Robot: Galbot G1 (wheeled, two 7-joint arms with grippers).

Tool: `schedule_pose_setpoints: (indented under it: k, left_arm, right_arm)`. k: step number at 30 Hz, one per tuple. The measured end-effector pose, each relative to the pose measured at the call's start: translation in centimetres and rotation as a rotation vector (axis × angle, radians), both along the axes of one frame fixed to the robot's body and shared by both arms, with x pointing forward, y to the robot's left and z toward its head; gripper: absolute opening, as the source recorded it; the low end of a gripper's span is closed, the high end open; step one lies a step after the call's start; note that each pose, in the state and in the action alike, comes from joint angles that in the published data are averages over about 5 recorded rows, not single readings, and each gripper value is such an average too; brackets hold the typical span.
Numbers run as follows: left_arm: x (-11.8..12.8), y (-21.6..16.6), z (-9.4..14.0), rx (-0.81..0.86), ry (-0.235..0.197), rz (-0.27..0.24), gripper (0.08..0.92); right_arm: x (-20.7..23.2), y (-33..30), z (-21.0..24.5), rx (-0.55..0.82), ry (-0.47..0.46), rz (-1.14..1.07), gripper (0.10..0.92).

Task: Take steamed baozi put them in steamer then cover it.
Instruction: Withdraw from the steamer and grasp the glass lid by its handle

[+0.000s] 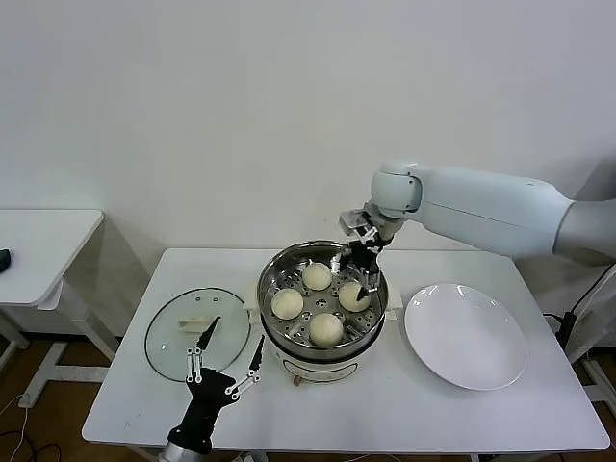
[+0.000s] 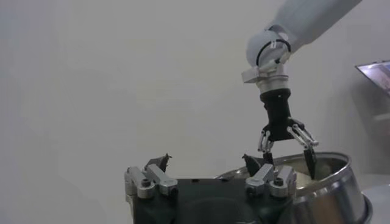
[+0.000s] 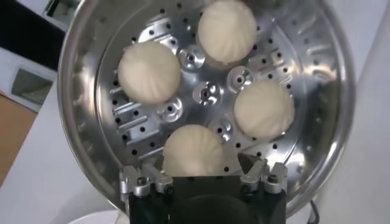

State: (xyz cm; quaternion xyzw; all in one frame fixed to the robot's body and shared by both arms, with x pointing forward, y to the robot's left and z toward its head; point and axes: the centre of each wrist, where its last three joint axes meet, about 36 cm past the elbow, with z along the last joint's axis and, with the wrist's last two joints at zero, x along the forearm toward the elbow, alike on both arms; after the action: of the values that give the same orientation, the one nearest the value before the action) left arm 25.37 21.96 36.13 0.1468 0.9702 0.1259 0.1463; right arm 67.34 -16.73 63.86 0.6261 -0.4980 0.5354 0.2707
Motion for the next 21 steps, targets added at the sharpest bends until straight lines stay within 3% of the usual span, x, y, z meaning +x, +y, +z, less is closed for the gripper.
schedule_pose_setpoints:
  k: [4,10,21]
  left_arm:
    - [0.5,0.4,0.5,0.028,-0.022,0.013,0.823]
    - [1.1,0.7,1.4,0.075,-0.041,0.055,0.823]
    - [2.9,1.8,2.8,0.189,-0.089,0.149,0.823]
  right_arm:
    - [-1.1,-1.9,0.3,0.193,-0.098,-0.022,0.823]
    - [-3.4,-4.2,-1.6,0.568,-0.348,-0.126,0.823]
    - [-7.5,-8.6,-9.0,1.188,-0.787,-0.576,0.823]
